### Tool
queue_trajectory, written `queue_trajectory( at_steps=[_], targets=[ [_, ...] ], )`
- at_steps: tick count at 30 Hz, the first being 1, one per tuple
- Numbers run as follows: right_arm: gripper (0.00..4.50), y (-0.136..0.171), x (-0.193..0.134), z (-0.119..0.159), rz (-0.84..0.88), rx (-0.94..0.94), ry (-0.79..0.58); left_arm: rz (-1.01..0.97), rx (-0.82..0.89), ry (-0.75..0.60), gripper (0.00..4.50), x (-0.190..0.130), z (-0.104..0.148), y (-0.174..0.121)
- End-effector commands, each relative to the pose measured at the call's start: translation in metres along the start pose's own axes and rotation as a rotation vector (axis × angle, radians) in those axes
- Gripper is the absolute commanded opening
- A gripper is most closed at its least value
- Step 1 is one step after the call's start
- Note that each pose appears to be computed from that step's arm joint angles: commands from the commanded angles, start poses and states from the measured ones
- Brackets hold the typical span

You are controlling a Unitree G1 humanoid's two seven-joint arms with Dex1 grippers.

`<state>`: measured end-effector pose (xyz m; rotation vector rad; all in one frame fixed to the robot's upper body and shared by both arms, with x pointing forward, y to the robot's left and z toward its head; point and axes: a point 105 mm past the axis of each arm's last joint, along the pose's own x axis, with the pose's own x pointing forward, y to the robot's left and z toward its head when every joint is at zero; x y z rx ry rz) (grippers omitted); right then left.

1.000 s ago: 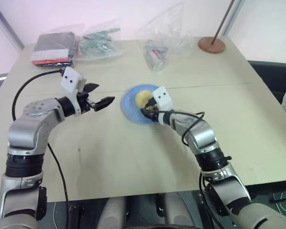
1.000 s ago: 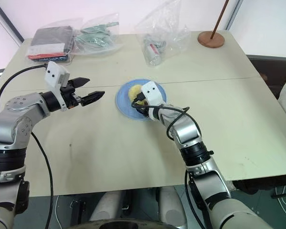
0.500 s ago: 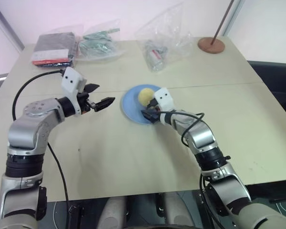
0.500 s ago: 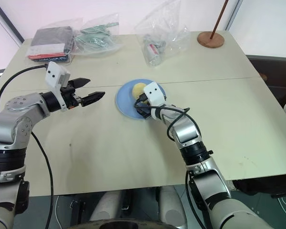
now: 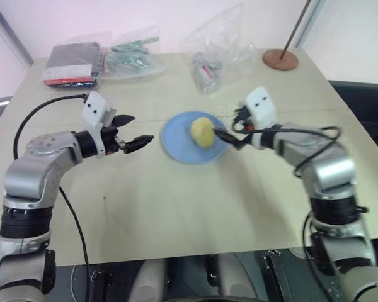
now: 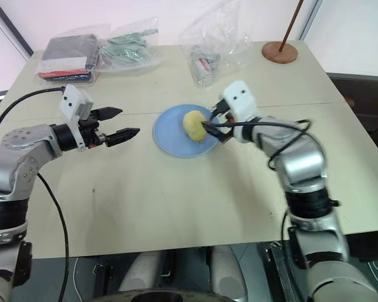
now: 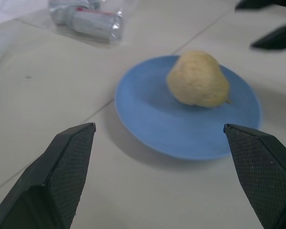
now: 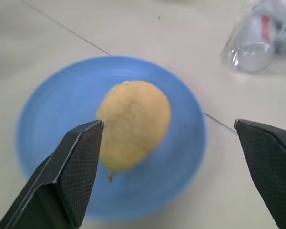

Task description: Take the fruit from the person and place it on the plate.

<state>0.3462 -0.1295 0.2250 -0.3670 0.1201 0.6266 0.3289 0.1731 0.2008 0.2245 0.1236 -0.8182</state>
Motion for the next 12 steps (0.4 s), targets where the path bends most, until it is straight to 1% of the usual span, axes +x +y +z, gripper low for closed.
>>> queue_trajectory(
  at_steps=[1,4,6,12],
  targets=[
    [4.46,0.013,-0.037,0.029,0.119,-0.071,-0.093,-0.045,0.050,-0.007,4.50,-0.012,0.010,-0.009],
    [4.46,0.021,-0.062,0.036,0.204,-0.099,-0.135,-0.050,0.057,0.002,4.50,-0.020,0.011,-0.011],
    [4.46,0.024,-0.071,0.036,0.234,-0.097,-0.146,-0.052,0.058,0.004,4.50,-0.021,0.012,-0.011],
    [4.46,0.022,-0.081,0.032,0.235,-0.064,-0.131,-0.082,0.060,-0.001,4.50,-0.022,0.014,-0.017]
  ],
)
